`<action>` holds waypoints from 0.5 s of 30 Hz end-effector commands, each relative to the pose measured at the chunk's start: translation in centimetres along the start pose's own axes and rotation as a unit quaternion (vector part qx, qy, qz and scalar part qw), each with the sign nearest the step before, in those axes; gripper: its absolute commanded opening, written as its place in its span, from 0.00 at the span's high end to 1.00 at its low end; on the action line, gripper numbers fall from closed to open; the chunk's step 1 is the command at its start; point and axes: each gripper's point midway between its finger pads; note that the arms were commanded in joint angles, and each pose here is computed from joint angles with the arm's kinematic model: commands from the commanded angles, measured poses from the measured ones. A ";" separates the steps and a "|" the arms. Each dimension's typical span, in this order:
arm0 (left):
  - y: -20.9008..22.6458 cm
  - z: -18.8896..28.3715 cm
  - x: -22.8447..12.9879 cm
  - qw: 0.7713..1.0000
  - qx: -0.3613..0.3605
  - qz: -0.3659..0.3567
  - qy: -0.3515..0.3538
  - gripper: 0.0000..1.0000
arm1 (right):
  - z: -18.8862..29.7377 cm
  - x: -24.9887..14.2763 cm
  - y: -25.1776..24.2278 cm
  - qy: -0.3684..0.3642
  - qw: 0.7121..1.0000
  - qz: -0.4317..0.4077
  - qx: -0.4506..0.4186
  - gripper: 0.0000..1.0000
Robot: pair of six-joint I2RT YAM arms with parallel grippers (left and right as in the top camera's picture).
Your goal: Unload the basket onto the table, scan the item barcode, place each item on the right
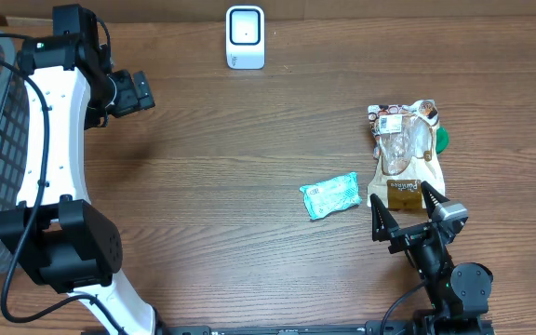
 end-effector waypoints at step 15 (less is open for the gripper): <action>-4.8 21.2 -8.3 0.961 -0.062 -0.096 -0.253 0.00 | 0.0 -0.1 0.0 -0.004 1.000 0.003 0.003 0.00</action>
Point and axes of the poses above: each gripper's point midway between its finger pads, its own z axis back along the fingers, its own y axis along the line the jaws close on, x = y × z, and after that the axes turned 7 degrees about -z, right-handed
